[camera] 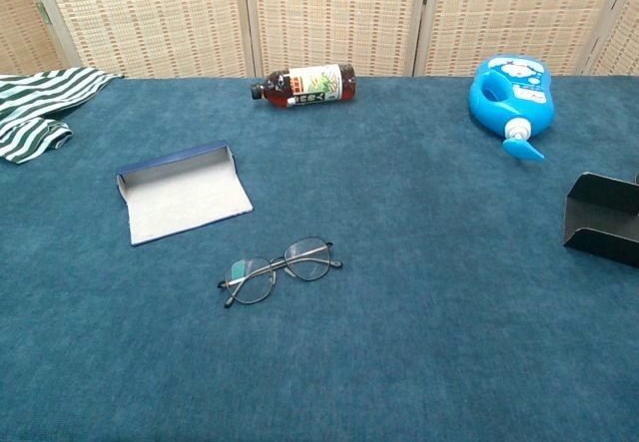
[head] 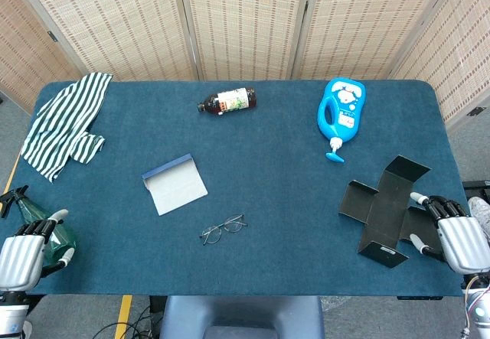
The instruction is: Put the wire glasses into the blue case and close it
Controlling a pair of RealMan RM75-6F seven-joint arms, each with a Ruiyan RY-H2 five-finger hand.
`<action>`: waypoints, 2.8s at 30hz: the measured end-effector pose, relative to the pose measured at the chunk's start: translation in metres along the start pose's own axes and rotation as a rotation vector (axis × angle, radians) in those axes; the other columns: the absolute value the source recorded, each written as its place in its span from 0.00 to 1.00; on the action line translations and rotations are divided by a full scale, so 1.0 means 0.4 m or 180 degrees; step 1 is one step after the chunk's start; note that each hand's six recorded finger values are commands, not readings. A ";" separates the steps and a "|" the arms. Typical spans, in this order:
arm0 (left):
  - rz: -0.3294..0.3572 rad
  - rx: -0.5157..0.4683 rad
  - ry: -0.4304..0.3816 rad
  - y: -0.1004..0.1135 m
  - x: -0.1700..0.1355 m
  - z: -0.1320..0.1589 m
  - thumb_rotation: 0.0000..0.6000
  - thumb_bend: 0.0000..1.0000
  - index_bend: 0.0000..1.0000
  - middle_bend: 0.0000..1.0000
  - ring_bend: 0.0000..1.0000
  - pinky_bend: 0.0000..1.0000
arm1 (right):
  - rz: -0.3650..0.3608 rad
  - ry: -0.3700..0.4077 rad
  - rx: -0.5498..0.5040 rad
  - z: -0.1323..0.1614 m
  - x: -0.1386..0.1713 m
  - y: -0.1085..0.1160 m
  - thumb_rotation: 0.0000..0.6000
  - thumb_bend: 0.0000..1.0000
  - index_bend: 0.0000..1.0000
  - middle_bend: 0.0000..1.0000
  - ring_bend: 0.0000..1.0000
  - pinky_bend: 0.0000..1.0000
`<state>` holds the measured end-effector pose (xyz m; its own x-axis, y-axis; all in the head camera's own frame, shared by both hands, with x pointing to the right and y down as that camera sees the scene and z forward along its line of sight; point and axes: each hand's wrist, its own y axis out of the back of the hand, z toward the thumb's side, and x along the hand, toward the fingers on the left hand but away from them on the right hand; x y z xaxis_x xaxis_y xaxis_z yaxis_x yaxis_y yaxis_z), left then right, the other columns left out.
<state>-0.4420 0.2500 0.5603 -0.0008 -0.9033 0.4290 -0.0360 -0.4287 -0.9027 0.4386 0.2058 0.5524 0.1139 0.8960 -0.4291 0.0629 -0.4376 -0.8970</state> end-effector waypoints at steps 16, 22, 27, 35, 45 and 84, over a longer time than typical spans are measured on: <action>0.0048 -0.0014 -0.0086 0.007 0.006 0.007 1.00 0.29 0.21 0.36 0.35 0.39 | -0.0084 0.0011 0.0018 0.003 0.003 0.017 1.00 0.26 0.17 0.29 0.23 0.23; 0.0135 -0.0062 -0.0263 0.025 0.013 0.029 1.00 0.29 0.24 0.37 0.36 0.40 | -0.0091 0.0042 0.0046 0.012 -0.005 0.022 1.00 0.26 0.17 0.29 0.23 0.23; 0.0203 -0.0127 -0.0634 0.045 0.027 0.075 1.00 0.29 0.24 0.46 0.47 0.57 | -0.0109 0.0064 0.0046 0.023 -0.017 0.025 1.00 0.26 0.17 0.29 0.23 0.23; 0.0093 -0.0059 -0.1548 0.057 0.066 0.210 1.00 0.29 0.23 0.68 0.66 0.86 | -0.0070 0.0092 0.0039 0.036 -0.020 0.020 1.00 0.26 0.17 0.29 0.23 0.23; -0.0216 0.0074 -0.2492 0.033 0.105 0.408 1.00 0.30 0.25 0.95 0.94 1.00 | -0.0050 0.0059 0.0035 0.031 -0.013 0.016 1.00 0.26 0.17 0.29 0.23 0.23; -0.1640 0.0664 -0.2562 -0.308 0.233 0.692 1.00 0.63 0.19 1.00 1.00 1.00 | -0.0026 -0.0083 0.0039 -0.004 -0.004 0.015 1.00 0.26 0.17 0.29 0.23 0.23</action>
<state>-0.1609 0.2141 0.7025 0.6508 -0.3124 0.6920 0.3367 -0.6982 -0.6318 0.4404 0.2017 0.5476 0.0875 0.9013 -0.4244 0.0514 -0.4295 -0.9016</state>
